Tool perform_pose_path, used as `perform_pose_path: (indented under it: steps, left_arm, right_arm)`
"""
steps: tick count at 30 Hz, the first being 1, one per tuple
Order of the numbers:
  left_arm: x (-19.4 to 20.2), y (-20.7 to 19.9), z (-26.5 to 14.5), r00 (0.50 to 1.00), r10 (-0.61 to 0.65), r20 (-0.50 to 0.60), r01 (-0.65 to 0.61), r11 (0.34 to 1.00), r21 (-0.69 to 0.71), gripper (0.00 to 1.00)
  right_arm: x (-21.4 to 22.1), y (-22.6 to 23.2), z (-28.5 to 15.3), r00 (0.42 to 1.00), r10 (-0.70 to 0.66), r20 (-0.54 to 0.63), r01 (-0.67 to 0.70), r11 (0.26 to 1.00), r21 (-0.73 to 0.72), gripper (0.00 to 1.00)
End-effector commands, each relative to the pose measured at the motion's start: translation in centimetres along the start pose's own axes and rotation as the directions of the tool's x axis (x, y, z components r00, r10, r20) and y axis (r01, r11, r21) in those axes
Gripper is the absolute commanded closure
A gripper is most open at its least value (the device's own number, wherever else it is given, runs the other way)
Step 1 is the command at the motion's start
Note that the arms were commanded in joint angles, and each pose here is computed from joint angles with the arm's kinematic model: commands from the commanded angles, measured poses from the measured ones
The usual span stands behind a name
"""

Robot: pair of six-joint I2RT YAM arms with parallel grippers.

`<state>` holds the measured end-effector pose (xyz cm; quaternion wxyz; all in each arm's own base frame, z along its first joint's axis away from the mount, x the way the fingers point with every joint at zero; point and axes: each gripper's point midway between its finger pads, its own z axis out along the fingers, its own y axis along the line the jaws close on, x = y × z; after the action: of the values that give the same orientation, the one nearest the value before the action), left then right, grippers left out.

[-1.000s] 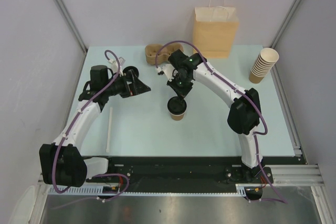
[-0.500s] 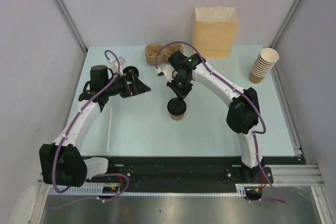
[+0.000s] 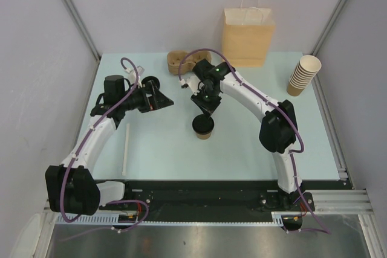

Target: Pack the takeout coffee

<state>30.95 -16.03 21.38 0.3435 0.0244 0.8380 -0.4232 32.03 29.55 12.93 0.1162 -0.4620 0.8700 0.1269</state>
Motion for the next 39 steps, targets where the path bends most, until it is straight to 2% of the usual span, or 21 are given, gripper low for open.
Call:
perform_pose_path:
  steps: [1, 8, 14, 16, 19, 20, 21, 22, 24, 25, 27, 28, 29, 31, 35, 37, 39]
  left_arm:
    - [-0.6, -0.9, 0.1, 0.999, 0.031, 0.011, -0.032, 0.999, 0.04, 0.0]
    - [-0.5, -1.3, 0.2, 0.999, 0.035, 0.002, -0.035, 0.998, 0.061, 0.0]
    - [-0.3, -2.4, 0.1, 0.996, 0.089, -0.017, -0.086, 0.989, 0.118, 0.0]
    - [0.1, -3.3, 0.1, 0.992, 0.123, -0.033, -0.116, 0.978, 0.171, 0.01]
    - [1.2, -4.4, 0.2, 0.985, 0.161, -0.061, -0.142, 0.958, 0.248, 0.02]
    - [1.5, -4.8, 0.4, 0.984, 0.162, -0.07, -0.138, 0.953, 0.269, 0.04]
    - [2.2, -5.3, 0.8, 0.984, 0.158, -0.078, -0.129, 0.946, 0.296, 0.07]
    - [2.6, -5.6, 1.0, 0.984, 0.156, -0.082, -0.123, 0.943, 0.31, 0.15]
    - [4.0, -6.6, 1.9, 0.983, 0.15, -0.107, -0.102, 0.928, 0.359, 0.24]
    - [4.4, -7.0, 2.3, 0.982, 0.148, -0.119, -0.095, 0.924, 0.37, 0.34]
    - [5.8, -7.9, 3.6, 0.974, 0.154, -0.165, -0.076, 0.912, 0.404, 0.44]
    - [6.3, -8.1, 4.1, 0.971, 0.152, -0.185, -0.065, 0.91, 0.409, 0.54]
    - [6.8, -8.2, 4.5, 0.967, 0.148, -0.207, -0.051, 0.909, 0.414, 0.6]
    - [7.9, -8.6, 5.7, 0.959, 0.132, -0.25, -0.012, 0.902, 0.431, 0.72]
    - [9.0, -8.9, 6.9, 0.945, 0.125, -0.304, 0.027, 0.892, 0.452, 0.85]
    - [9.3, -9.1, 7.2, 0.94, 0.127, -0.317, 0.034, 0.889, 0.457, 0.91]
    - [9.5, -8.8, 7.7, 0.936, 0.117, -0.333, 0.049, 0.891, 0.452, 0.93]
  right_arm:
    - [-1.1, 0.1, -1.3, 0.999, 0.006, 0.042, -0.005, 1.0, -0.006, 0.71]
    - [-1.5, 0.1, -3.4, 0.996, 0.0, 0.093, 0.0, 1.0, -0.003, 0.57]
    - [-1.5, -0.4, -7.4, 0.983, 0.004, 0.185, -0.002, 1.0, -0.006, 0.47]
    - [-1.7, -0.3, -9.4, 0.97, 0.014, 0.241, -0.006, 0.999, -0.032, 0.46]
    - [-1.6, -0.1, -11.7, 0.944, 0.09, 0.317, -0.043, 0.987, -0.154, 0.46]
    - [-1.6, 0.1, -12.3, 0.932, 0.12, 0.342, -0.054, 0.979, -0.197, 0.5]
    - [-2.1, -0.1, -13.1, 0.901, 0.197, 0.387, -0.085, 0.954, -0.288, 0.54]
    - [-1.5, 0.4, -12.9, 0.893, 0.24, 0.382, -0.103, 0.933, -0.346, 0.57]
    - [-2.1, 0.9, -13.2, 0.858, 0.299, 0.418, -0.085, 0.885, -0.458, 0.63]
    - [-2.1, 1.5, -13.2, 0.847, 0.349, 0.401, -0.11, 0.854, -0.509, 0.66]
    - [-2.2, 2.5, -12.2, 0.831, 0.404, 0.382, -0.107, 0.791, -0.603, 0.74]
    - [-2.1, 2.9, -11.7, 0.819, 0.468, 0.333, -0.162, 0.744, -0.648, 0.8]
    - [-2.2, 3.1, -10.9, 0.81, 0.482, 0.333, -0.149, 0.719, -0.679, 0.87]
    - [-2.2, 3.8, -10.0, 0.804, 0.527, 0.276, -0.187, 0.665, -0.723, 0.91]
    - [-2.1, 5.2, -7.7, 0.819, 0.518, 0.247, -0.193, 0.654, -0.731, 1.0]
    - [-1.6, 5.7, -6.3, 0.824, 0.527, 0.211, -0.221, 0.64, -0.736, 1.0]
    - [-1.5, 5.9, -5.2, 0.824, 0.536, 0.184, -0.244, 0.629, -0.738, 1.0]
